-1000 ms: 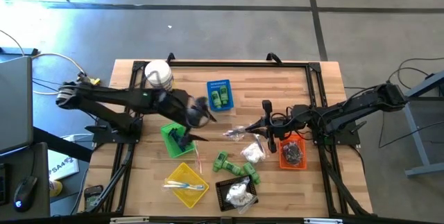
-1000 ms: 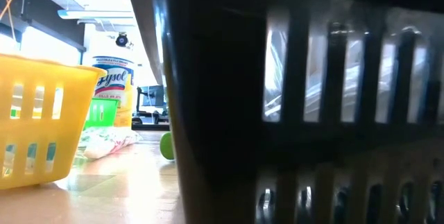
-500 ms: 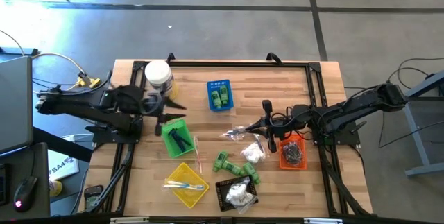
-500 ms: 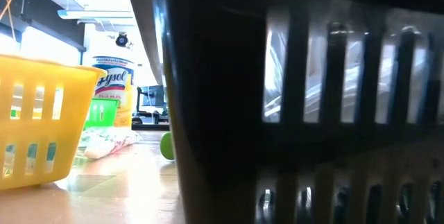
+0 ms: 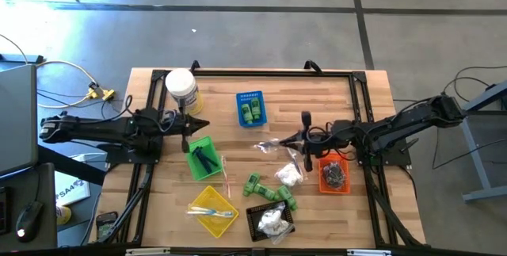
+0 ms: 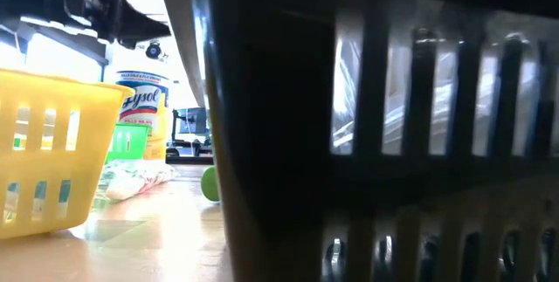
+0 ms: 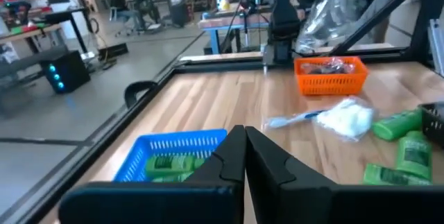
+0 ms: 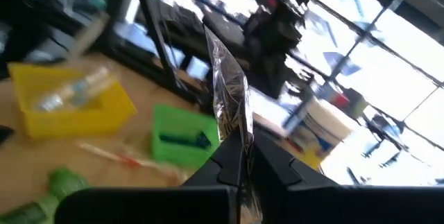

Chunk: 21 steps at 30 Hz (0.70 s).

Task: Pick & Place Travel size toiletries
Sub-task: Put the hair brush into the orange bin

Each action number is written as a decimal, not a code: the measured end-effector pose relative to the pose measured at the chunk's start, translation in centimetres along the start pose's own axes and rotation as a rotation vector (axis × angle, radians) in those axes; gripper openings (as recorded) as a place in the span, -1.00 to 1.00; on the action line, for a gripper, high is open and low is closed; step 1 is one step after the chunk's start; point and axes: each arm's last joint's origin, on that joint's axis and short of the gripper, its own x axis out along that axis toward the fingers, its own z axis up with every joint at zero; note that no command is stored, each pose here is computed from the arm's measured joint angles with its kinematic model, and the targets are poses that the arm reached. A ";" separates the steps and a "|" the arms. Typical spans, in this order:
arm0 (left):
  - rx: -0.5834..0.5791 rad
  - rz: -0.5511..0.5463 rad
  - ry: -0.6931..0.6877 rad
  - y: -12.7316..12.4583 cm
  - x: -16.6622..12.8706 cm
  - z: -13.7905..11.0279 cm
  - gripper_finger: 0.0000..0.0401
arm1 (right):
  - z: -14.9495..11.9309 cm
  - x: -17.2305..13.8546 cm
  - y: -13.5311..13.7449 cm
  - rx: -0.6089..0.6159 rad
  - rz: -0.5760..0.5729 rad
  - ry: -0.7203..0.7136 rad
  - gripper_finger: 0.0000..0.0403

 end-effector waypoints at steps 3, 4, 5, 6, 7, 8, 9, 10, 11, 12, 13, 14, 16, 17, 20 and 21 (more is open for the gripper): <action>-0.006 0.015 0.020 0.1 0.0 -1.0 -0.99 | 0.0 -0.6 -0.1 -0.003 -0.042 0.069 -0.96; -0.006 0.017 0.028 0.1 0.0 -1.2 -0.98 | 0.1 -0.9 -0.1 -0.003 -0.055 0.089 -0.97; -0.004 0.017 0.040 0.1 0.0 -1.5 -0.98 | 0.3 -1.4 -0.1 -0.004 -0.064 0.112 -0.97; -0.002 0.013 0.054 0.0 0.0 -1.8 -0.98 | 0.5 -2.0 -0.1 -0.001 -0.076 0.139 -0.96; 0.000 0.011 0.067 0.0 0.0 -2.1 -0.98 | 0.8 -2.6 -0.1 0.007 -0.096 0.159 -0.96; 0.002 0.008 0.080 0.0 0.1 -2.5 -0.98 | 1.0 -3.3 -0.2 0.019 -0.112 0.174 -0.95; 0.004 0.007 0.093 -0.1 0.1 -2.8 -0.98 | 1.3 -4.1 -0.2 0.031 -0.126 0.191 -0.95; 0.006 0.006 0.106 -0.1 0.1 -3.1 -0.98 | 1.6 -4.9 -0.3 0.050 -0.144 0.203 -0.95; 0.007 0.006 0.112 -0.1 0.1 -3.3 -0.98 | 1.9 -5.7 -0.3 0.071 -0.161 0.211 -0.96; 0.008 0.006 0.113 -0.1 0.1 -3.4 -0.98 | 2.1 -6.5 -0.4 0.094 -0.178 0.221 -0.97; 0.010 0.005 0.114 -0.2 0.1 -3.5 -0.98 | 2.3 -7.3 -0.4 0.123 -0.192 0.225 -0.97; 0.015 0.005 0.120 -0.2 0.1 -3.5 -0.98 | 2.4 -8.0 -0.4 0.149 -0.207 0.234 -0.97; 0.028 0.004 0.121 -0.2 0.1 -3.6 -0.98 | 2.2 -9.1 -0.4 0.184 -0.236 0.275 -0.96; 0.031 0.004 0.120 -0.2 0.1 -3.6 -0.98 | 2.0 -9.6 -0.3 0.197 -0.249 0.300 -0.96; 0.032 0.004 0.119 -0.2 0.1 -3.6 -0.98 | 1.6 -10.7 -0.1 0.244 -0.287 0.354 -0.96; 0.032 0.003 0.119 -0.2 0.1 -3.6 -0.98 | 1.5 -11.0 -0.1 0.267 -0.293 0.363 -0.97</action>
